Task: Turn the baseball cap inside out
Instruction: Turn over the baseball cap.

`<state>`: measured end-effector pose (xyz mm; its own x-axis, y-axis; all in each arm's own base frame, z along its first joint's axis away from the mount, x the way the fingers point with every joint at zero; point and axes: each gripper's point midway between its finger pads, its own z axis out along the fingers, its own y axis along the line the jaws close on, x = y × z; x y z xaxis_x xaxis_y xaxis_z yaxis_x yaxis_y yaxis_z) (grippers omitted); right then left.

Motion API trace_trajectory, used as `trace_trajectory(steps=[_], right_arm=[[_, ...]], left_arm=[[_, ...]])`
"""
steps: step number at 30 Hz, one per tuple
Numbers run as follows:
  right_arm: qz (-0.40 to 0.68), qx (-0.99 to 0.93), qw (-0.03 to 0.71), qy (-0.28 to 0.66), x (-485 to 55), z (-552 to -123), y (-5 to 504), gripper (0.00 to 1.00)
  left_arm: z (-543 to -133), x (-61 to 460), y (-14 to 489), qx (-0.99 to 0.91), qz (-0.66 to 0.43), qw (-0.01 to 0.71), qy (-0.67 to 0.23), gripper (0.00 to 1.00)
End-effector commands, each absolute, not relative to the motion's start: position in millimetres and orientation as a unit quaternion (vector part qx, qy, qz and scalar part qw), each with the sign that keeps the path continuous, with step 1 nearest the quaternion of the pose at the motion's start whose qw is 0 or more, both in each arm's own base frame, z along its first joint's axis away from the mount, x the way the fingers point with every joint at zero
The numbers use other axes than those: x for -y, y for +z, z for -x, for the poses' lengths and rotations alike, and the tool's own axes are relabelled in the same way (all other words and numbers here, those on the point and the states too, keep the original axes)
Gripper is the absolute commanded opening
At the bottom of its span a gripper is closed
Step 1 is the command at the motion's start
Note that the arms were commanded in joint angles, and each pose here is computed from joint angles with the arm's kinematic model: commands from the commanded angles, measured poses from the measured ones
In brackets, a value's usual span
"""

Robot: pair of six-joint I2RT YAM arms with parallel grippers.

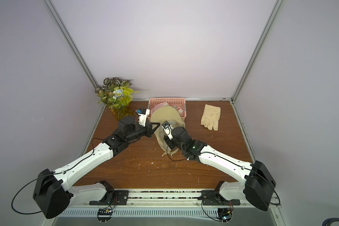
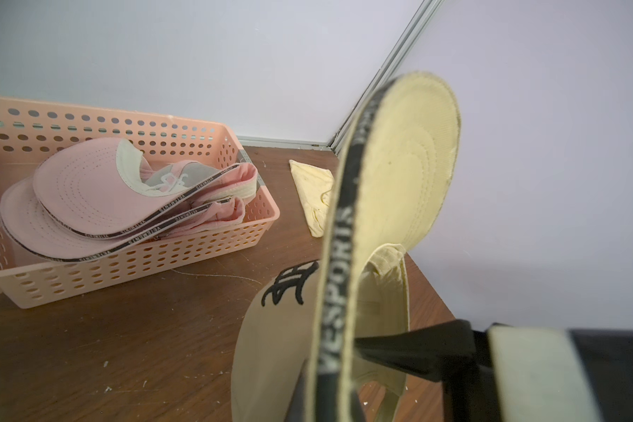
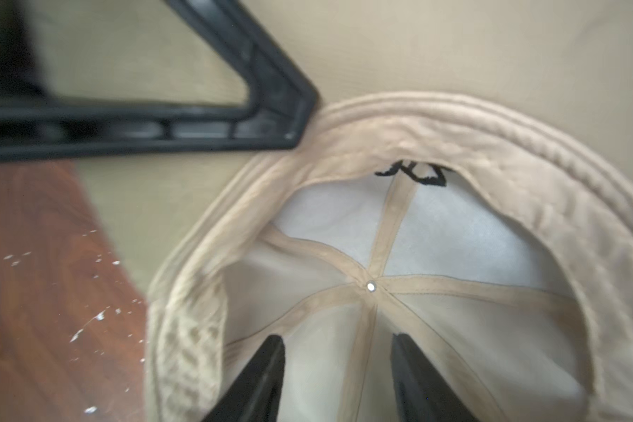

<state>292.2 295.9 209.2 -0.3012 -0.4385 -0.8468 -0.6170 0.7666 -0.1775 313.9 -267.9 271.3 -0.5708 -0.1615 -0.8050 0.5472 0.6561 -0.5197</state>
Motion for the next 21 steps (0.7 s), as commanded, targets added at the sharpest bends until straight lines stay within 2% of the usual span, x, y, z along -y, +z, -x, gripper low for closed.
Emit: trace_trajectory(steps=[1,6,14,17,21], right_arm=[[0.254,-0.819,0.514,0.023,-280.9,-319.8,217.5,0.55],[0.223,-0.839,0.495,-0.044,-259.3,-328.5,186.9,0.59],[0.218,-0.851,0.475,-0.06,-249.5,-332.9,164.0,0.64],[0.237,-0.845,0.479,-0.022,-263.5,-330.2,172.3,0.65],[0.274,-0.813,0.503,0.105,-295.6,-311.5,208.0,0.68]], left_arm=[[-310.6,269.6,294.7,-0.773,-0.104,0.457,-0.428,0.0],[-313.7,260.8,295.1,-0.779,-0.073,0.46,-0.419,0.0],[-308.7,264.7,295.7,-0.777,-0.075,0.447,-0.436,0.0],[-311.3,261.7,293.0,-0.781,-0.072,0.453,-0.425,0.0],[-318.6,257.6,289.3,-0.786,-0.077,0.469,-0.396,0.0]])
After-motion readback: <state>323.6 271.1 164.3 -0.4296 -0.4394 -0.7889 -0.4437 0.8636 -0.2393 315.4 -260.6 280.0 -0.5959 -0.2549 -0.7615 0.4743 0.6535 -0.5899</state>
